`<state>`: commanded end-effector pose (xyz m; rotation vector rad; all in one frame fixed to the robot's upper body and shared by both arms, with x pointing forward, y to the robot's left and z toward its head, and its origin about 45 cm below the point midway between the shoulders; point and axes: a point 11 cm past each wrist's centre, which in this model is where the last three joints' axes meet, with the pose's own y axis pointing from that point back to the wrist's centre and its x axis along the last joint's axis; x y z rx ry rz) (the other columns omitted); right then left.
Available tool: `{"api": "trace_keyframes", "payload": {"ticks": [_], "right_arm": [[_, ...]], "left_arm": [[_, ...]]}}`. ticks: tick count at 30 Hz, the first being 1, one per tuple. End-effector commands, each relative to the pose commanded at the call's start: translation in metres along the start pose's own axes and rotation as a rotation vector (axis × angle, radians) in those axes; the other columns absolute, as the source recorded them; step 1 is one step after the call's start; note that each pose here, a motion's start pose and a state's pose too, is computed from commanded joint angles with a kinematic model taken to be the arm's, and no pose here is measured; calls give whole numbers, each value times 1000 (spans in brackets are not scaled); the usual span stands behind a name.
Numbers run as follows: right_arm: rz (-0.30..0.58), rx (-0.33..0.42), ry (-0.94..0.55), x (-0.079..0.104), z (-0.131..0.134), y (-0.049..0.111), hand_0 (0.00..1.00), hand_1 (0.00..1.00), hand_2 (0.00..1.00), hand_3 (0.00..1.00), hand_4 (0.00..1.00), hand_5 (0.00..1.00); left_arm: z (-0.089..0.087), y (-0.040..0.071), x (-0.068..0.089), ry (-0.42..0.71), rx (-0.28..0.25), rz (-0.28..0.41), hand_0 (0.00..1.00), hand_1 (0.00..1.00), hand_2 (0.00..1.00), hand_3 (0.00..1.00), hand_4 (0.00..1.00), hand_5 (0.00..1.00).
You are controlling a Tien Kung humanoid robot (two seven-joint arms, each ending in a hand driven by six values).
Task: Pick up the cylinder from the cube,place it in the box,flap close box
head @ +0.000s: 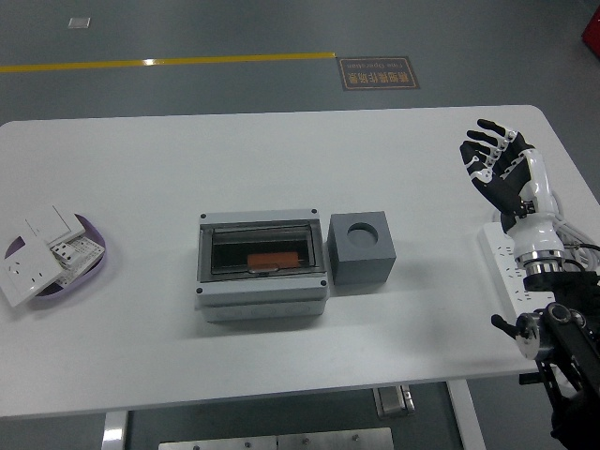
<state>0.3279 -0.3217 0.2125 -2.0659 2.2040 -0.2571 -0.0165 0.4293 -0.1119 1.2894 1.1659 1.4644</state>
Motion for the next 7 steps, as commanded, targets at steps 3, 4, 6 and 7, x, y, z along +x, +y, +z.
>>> {"api": "trace_keyframes", "payload": {"ticks": [3, 4, 6, 7], "right_arm": [[-1, -1, -2, -2, 1, -1, 688, 631, 651, 670, 763, 211], [-2, -4, -3, -2, 2, -1, 685, 630, 648, 666, 760, 216], [-4, -9, -3, -3, 3, -1, 685, 630, 648, 666, 760, 216], [-6, -13, -4, -4, 4, -1, 685, 630, 648, 666, 760, 216]], "left_arm": [[0, 0, 2, -1, 2, 3, 632, 665, 590, 653, 720, 300], [0, 0, 3, -2, 2, 5, 632, 665, 591, 654, 722, 299], [1, 0, 4, -3, 1, 7, 632, 665, 591, 654, 722, 299], [1, 1, 5, -3, 0, 9, 632, 665, 591, 654, 722, 299]]}}
